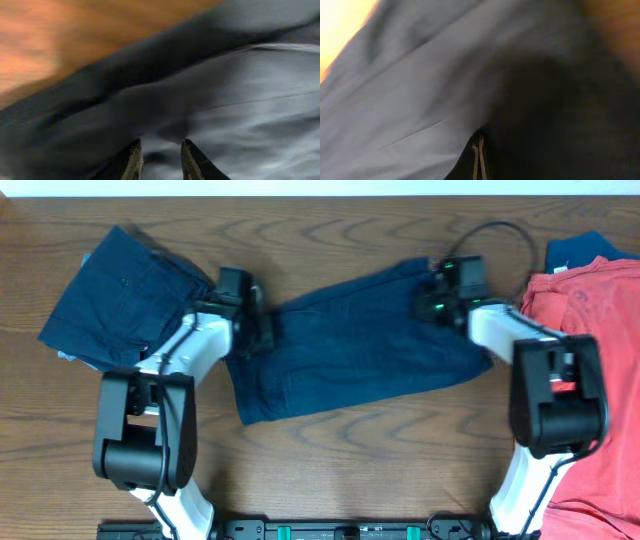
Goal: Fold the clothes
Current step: 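Pull the shorts apart with both grippers to straighten them on the table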
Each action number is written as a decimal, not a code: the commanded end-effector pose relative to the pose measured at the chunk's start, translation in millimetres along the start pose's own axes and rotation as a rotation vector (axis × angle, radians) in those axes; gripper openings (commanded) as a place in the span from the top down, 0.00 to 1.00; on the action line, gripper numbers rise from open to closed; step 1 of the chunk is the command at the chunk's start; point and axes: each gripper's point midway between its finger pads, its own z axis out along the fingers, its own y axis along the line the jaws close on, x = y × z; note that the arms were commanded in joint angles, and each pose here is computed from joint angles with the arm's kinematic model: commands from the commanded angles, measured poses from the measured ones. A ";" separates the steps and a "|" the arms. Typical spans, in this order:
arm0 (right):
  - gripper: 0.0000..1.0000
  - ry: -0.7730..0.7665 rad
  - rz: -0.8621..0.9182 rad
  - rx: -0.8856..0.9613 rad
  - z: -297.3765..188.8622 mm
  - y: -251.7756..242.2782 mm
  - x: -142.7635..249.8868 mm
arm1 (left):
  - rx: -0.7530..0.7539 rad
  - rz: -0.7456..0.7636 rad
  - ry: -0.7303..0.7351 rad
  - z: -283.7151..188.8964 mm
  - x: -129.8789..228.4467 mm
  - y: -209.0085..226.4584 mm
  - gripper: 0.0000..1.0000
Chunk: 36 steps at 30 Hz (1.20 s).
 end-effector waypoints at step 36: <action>0.99 0.489 -0.107 0.051 -62.6 18.7 123.0 | 0.161 -0.140 0.289 -8.6 74.3 30.1 0.12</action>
